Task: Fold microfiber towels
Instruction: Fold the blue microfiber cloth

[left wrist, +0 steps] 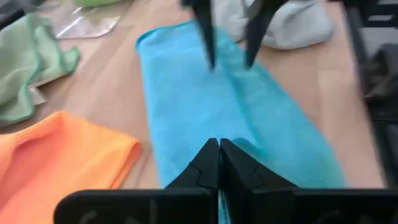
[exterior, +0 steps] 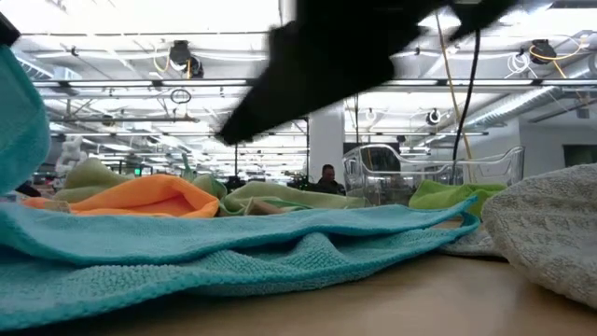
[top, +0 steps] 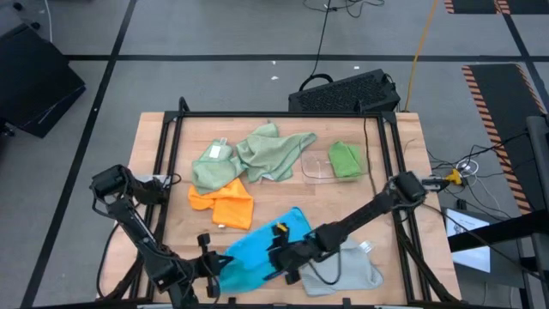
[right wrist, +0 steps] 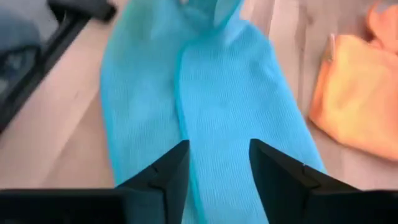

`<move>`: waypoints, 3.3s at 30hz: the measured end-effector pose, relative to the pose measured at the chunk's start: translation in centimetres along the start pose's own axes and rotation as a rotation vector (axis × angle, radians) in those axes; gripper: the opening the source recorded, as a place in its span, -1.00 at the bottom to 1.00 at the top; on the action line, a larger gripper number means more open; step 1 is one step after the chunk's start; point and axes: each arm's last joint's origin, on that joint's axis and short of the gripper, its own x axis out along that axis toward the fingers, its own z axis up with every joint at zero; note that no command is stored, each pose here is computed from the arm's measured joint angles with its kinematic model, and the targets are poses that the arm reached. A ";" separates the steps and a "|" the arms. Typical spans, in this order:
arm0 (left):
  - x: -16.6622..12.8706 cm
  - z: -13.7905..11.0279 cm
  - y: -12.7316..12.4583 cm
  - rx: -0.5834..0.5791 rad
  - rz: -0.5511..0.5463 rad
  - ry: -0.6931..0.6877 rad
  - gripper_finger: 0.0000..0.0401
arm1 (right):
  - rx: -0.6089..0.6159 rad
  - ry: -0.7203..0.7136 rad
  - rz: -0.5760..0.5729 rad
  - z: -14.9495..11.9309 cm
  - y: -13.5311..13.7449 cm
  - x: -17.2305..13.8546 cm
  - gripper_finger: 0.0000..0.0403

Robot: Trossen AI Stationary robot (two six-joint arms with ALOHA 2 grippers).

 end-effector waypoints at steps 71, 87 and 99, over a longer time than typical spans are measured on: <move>-3.2 6.7 8.5 0.138 0.202 -0.089 -0.98 | -0.047 -0.182 -0.253 -10.6 -5.1 -13.6 -0.99; -0.2 11.2 9.6 0.091 0.175 -0.191 -0.97 | 0.098 -0.112 -0.477 -11.3 -7.7 -14.3 -1.00; 3.7 15.2 13.6 -0.047 0.093 -0.147 -0.98 | 0.088 -0.155 -0.479 -10.4 -8.0 -15.3 -1.00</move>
